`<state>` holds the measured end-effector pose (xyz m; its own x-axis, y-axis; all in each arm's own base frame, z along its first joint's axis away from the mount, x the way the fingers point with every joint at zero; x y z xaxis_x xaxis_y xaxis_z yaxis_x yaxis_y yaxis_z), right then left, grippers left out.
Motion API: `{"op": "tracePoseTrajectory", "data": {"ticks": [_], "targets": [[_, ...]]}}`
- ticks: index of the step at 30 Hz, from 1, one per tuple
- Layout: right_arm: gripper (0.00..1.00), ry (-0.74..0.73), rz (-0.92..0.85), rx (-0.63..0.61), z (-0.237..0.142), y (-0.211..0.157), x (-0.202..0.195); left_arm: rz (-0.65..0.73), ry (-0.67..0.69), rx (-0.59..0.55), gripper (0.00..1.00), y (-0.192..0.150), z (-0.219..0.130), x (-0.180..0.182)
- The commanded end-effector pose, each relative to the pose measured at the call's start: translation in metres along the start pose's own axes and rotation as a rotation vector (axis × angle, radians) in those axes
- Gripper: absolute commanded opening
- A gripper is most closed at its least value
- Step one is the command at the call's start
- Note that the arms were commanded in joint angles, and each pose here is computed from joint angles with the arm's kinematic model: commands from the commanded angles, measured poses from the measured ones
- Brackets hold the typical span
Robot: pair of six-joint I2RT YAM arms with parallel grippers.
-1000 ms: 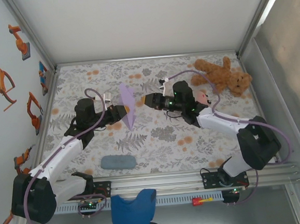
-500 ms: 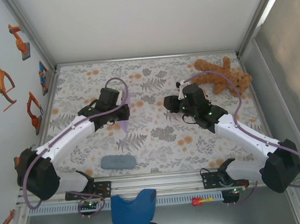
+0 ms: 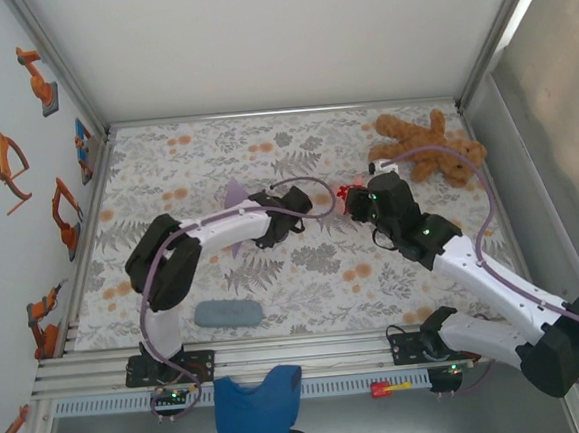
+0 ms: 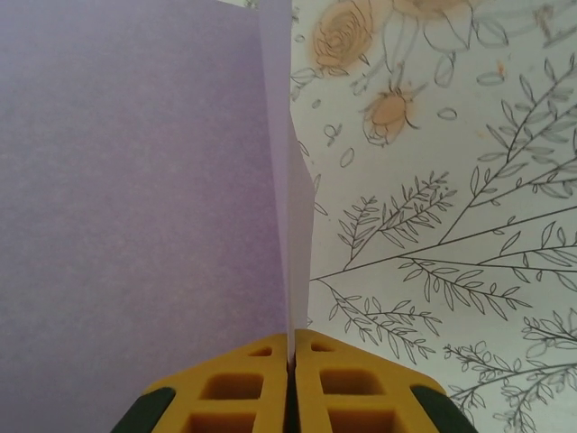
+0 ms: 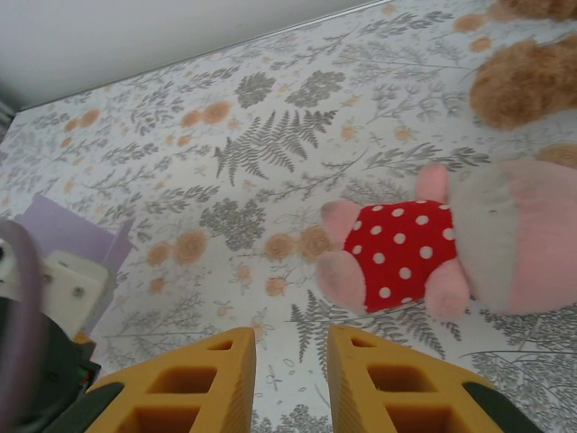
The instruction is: Fold a paper plane with a square sheet of paper (pick it up from the middle)
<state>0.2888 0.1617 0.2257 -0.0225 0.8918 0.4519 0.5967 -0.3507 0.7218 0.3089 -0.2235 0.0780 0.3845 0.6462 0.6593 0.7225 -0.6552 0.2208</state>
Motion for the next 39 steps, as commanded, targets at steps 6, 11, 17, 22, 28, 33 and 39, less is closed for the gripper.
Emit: {"op": "tracePoseTrajectory", "data": {"ticks": [6, 11, 17, 22, 28, 33, 39], "targets": [[0.27, -0.108, 0.022, -0.029, -0.005, 0.002, -0.026, 0.107, 0.103, 0.026, 0.13, 0.001, 0.008, -0.016], [0.27, -0.114, 0.028, -0.014, -0.002, -0.001, -0.027, 0.101, 0.069, 0.038, 0.17, -0.001, 0.016, -0.031], [0.27, -0.118, 0.036, 0.005, 0.003, -0.005, -0.027, 0.09, 0.043, 0.047, 0.2, -0.002, 0.019, -0.04], [0.26, -0.12, 0.041, 0.01, 0.004, -0.006, -0.028, 0.072, 0.017, 0.042, 0.21, 0.0, 0.016, -0.044], [0.26, -0.123, 0.048, 0.009, 0.005, -0.005, -0.029, 0.023, -0.036, 0.006, 0.27, 0.008, -0.002, -0.047], [0.26, -0.13, 0.053, 0.005, 0.005, -0.004, -0.029, -0.052, -0.137, -0.027, 0.32, 0.015, -0.028, -0.05], [0.28, -0.173, 0.057, -0.002, 0.006, -0.002, -0.035, -0.161, -0.389, -0.038, 0.39, 0.01, -0.065, -0.067]]}}
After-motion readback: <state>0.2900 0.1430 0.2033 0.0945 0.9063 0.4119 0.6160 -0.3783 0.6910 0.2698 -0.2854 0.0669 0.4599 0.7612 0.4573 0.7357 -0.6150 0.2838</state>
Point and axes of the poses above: each hand's point on the last joint's axis, 136 mm out from that joint toward the fingers, its own z axis out along the fingers, its own x axis along the line the jaws close on, y = z × x, the point moved 1 cm from there along -z, back along the fingers, and after that the axes turned 7 degrees about z, right-handed, at the moved point
